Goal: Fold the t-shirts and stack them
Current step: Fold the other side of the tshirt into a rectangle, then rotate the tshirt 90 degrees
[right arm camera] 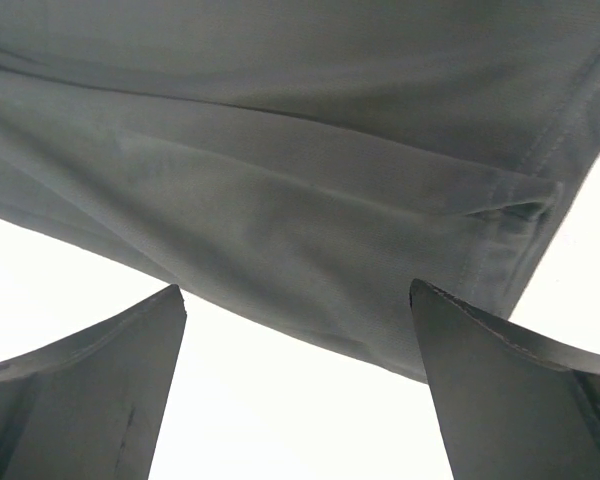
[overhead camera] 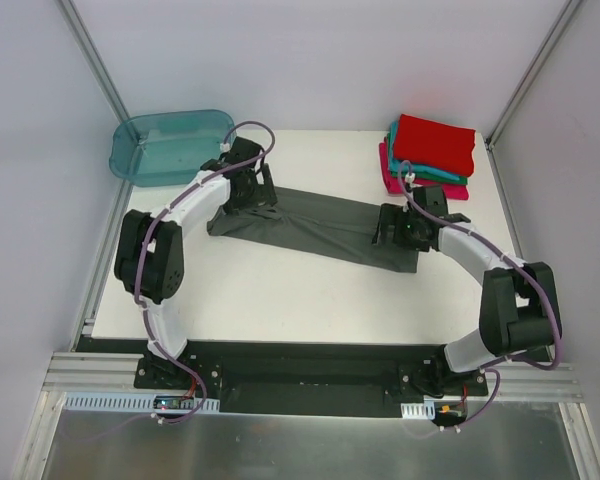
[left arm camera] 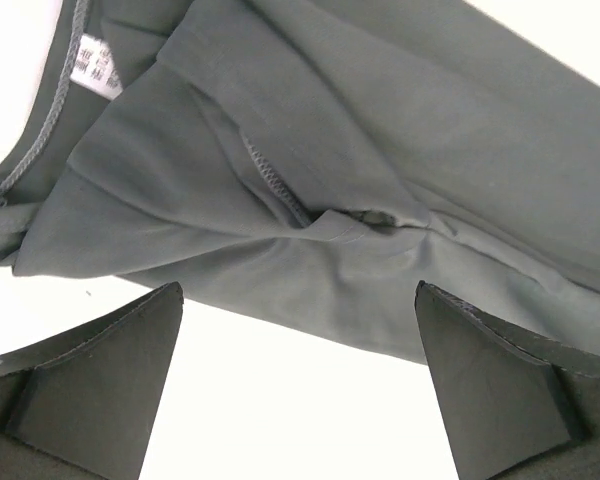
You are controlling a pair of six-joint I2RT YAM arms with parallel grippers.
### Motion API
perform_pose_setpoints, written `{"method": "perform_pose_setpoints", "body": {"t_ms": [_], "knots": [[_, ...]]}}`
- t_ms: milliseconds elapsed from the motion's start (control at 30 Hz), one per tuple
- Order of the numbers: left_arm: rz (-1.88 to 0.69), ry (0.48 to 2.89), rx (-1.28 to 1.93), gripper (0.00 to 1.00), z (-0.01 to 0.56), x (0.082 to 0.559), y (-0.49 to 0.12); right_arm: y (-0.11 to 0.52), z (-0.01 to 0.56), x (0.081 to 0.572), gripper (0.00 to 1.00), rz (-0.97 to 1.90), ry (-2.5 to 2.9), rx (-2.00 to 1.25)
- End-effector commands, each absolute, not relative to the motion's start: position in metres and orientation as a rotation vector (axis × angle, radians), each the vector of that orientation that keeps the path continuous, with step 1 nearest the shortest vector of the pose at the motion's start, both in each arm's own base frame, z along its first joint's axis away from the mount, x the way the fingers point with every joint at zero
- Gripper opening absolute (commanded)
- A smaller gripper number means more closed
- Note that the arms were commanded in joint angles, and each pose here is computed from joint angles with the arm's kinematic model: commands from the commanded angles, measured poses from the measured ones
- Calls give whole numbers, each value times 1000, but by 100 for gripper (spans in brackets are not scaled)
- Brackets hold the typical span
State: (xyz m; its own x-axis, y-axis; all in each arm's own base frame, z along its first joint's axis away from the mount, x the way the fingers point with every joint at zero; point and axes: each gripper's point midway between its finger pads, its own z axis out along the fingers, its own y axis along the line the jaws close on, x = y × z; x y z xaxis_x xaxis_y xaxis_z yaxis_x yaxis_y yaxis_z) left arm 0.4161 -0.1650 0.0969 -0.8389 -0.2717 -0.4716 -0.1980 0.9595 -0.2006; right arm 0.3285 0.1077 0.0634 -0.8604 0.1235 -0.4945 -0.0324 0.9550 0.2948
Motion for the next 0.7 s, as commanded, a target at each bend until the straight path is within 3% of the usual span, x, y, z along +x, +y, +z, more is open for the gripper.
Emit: {"method": "perform_pose_setpoints", "body": {"t_ms": [0, 133, 300, 500, 667], "knots": [[-145, 2583, -415, 99, 87, 413, -139, 121, 72, 336, 96, 403, 2544, -48], [-266, 2648, -502, 99, 59, 418, -130, 113, 57, 335, 96, 328, 2624, 13], [-221, 2698, -683, 99, 22, 408, -104, 107, 38, 320, 96, 296, 2716, 188], [-266, 2684, -713, 99, 23, 414, -97, 112, 17, 263, 96, 362, 2762, 360], [-398, 2662, -690, 99, 34, 439, -116, 138, 10, 194, 96, 448, 2816, 307]]}}
